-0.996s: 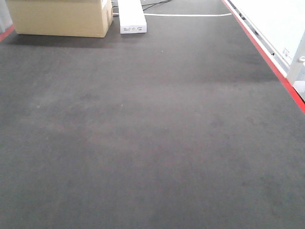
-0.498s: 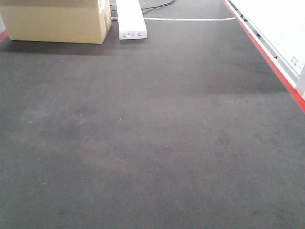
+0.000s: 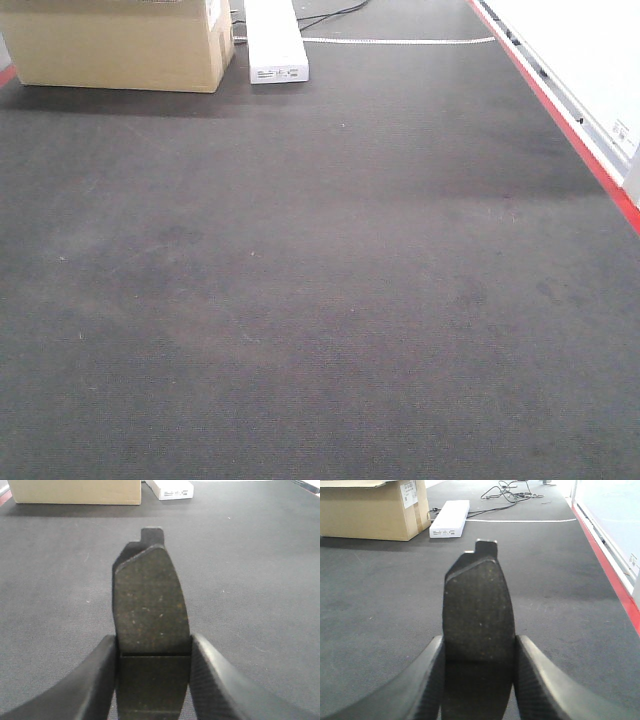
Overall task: Move and align brake pads A on conveyor
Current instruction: 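Approach and hold both brake pads above the conveyor belt, then lower the left gripper's brake pad onto the belt and release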
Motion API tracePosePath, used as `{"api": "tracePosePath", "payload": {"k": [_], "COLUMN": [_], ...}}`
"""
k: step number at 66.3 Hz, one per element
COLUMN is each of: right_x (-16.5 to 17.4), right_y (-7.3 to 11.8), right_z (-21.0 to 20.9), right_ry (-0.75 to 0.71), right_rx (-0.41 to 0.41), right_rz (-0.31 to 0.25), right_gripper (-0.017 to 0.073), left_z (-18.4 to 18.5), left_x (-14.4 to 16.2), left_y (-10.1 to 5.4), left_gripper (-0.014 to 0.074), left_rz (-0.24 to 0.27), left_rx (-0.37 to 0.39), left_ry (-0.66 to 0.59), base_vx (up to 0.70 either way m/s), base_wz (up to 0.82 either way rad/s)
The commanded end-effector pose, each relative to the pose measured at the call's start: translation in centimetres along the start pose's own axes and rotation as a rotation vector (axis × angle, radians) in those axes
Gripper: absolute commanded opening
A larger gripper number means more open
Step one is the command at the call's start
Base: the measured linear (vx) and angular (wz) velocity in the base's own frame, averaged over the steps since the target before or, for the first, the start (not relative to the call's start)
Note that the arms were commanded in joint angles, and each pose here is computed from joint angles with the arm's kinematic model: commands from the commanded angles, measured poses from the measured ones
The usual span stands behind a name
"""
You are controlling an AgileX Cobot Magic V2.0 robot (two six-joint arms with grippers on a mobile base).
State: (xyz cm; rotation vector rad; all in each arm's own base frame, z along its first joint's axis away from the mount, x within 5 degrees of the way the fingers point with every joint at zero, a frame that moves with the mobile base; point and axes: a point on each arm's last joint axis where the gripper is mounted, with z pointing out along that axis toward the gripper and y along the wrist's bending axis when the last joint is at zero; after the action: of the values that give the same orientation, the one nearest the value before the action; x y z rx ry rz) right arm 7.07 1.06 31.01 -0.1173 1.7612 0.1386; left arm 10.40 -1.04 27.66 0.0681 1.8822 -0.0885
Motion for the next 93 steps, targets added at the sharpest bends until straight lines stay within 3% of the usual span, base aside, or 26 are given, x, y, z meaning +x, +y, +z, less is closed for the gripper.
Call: {"api": "tracePosePath", "payload": {"k": [1, 50, 59, 73, 80, 93], "right_x": [-1.8, -1.8, -1.8, -1.8, -1.8, -1.8], "right_y": [0.1, 0.1, 0.1, 0.1, 0.1, 0.1], "right_z": [-0.3, -0.3, -0.3, -0.3, -0.3, -0.3], "right_ry": [-0.123, -0.123, -0.123, -0.123, -0.123, -0.123], "right_rx": [-0.008, -0.008, -0.008, -0.008, -0.008, -0.008], "right_rz": [-0.012, -0.012, -0.012, -0.012, -0.012, -0.012], "right_gripper": [-0.0004, -0.0004, -0.0004, -0.0004, -0.0004, -0.0004], "left_z": [-0.3, -0.3, -0.1, 2.9, 5.4, 11.1], "left_x": [-1.8, -1.8, -3.0, -6.5, -7.5, -7.0], "left_y": [-0.1, -0.1, -0.1, -0.2, -0.3, -0.3], "left_gripper": [-0.0006, -0.0006, -0.0006, -0.0001, 0.0001, 0.0005], "left_rz": [-0.009, -0.016, -0.016, -0.023, -0.081, -0.114], "left_rx": [0.008, 0.008, 0.008, 0.006, 0.0, -0.019], "left_ry": [-0.121, -0.121, -0.143, 0.02, 0.134, 0.341], "base_vx": [0.0, 0.0, 0.0, 0.0, 0.0, 0.0], "base_wz": [0.0, 0.0, 0.0, 0.0, 0.0, 0.0]}}
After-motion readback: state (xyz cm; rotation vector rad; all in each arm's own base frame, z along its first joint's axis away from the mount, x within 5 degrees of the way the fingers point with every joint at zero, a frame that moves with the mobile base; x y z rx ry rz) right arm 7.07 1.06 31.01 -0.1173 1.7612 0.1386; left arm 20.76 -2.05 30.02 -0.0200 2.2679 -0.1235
